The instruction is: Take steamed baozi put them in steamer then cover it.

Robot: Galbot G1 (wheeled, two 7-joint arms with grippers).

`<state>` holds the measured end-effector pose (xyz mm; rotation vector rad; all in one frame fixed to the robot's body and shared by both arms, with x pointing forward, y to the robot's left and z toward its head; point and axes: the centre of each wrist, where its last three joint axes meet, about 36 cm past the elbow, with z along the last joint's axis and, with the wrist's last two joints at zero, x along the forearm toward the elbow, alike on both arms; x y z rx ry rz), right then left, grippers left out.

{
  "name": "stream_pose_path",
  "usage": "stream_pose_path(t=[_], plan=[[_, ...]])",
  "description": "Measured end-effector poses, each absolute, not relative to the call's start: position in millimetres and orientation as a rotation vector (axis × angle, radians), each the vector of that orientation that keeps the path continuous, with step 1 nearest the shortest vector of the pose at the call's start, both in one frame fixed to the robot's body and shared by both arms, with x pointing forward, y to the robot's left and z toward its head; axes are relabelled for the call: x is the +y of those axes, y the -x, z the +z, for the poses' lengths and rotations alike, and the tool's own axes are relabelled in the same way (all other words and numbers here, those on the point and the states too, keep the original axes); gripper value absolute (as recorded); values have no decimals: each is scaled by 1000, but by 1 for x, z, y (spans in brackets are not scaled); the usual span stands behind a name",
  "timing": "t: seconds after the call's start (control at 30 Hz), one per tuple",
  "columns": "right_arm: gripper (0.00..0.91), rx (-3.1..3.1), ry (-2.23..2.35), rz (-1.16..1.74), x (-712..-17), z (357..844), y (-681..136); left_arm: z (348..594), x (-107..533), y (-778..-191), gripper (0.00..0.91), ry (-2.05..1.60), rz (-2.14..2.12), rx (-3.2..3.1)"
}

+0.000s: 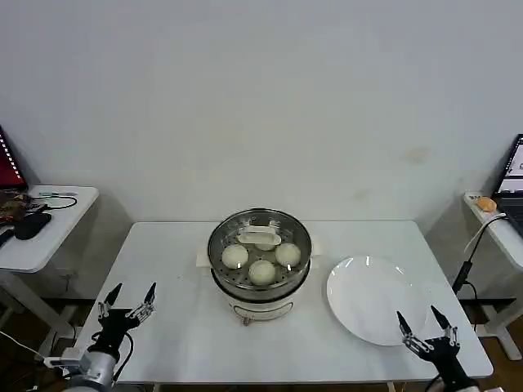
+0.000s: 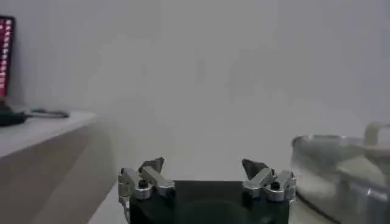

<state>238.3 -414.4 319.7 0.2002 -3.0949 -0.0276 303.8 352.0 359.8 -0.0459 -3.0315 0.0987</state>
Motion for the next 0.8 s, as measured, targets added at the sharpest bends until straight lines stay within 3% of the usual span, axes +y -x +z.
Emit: stream_pose_path(t=[0.8], plan=[[907, -3088, -184, -46, -426, 313, -240, 348, 337, -291, 907, 140, 48, -3011]])
